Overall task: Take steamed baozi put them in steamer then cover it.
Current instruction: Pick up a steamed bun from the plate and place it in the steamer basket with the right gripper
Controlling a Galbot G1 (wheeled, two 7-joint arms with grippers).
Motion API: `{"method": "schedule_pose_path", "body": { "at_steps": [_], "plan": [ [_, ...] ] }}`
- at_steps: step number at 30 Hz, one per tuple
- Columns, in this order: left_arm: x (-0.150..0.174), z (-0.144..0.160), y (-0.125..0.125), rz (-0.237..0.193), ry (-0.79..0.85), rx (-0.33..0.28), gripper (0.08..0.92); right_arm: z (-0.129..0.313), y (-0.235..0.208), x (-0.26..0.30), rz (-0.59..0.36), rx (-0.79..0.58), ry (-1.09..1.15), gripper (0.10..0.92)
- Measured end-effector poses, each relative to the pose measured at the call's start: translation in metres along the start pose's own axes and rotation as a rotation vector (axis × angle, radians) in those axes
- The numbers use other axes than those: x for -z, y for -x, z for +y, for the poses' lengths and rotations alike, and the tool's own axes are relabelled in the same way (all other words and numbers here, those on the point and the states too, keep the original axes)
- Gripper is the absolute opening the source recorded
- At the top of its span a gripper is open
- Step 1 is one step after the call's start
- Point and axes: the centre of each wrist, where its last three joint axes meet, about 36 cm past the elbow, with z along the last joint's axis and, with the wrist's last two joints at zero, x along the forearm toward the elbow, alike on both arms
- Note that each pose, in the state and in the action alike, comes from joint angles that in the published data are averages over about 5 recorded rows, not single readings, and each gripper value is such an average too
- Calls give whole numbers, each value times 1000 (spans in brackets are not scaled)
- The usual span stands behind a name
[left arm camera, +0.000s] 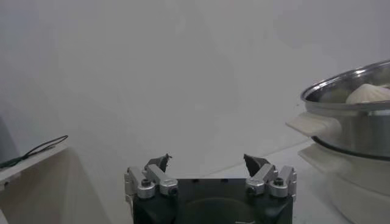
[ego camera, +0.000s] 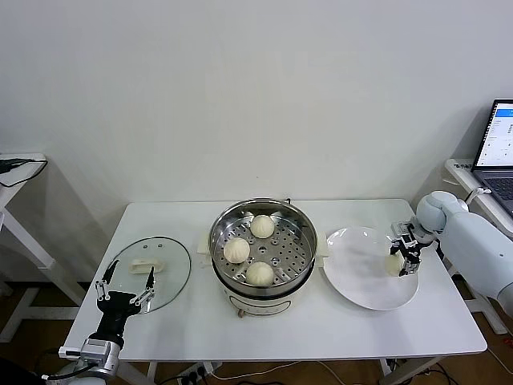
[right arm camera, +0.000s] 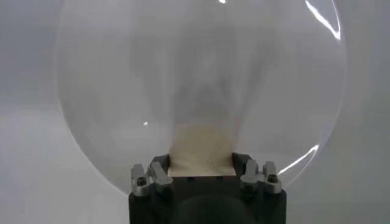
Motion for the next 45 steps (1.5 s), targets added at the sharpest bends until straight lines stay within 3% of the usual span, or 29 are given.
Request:
{"method": "schedule_pose_path", "body": {
  "at_steps": [15, 29, 36, 45],
  "plan": [
    [1, -1, 2, -7, 2, -10, 823, 0, -109, 7, -79, -84, 38, 696],
    [4, 2, 6, -20, 3, -18, 823, 5, -230, 111, -234, -121, -52, 700],
    [4, 7, 8, -21, 1, -13, 823, 2, -254, 175, -289, -85, -90, 699],
    [-1, 9, 9, -12, -3, -3, 823, -12, -252, 259, -295, -32, -170, 701]
  ]
}}
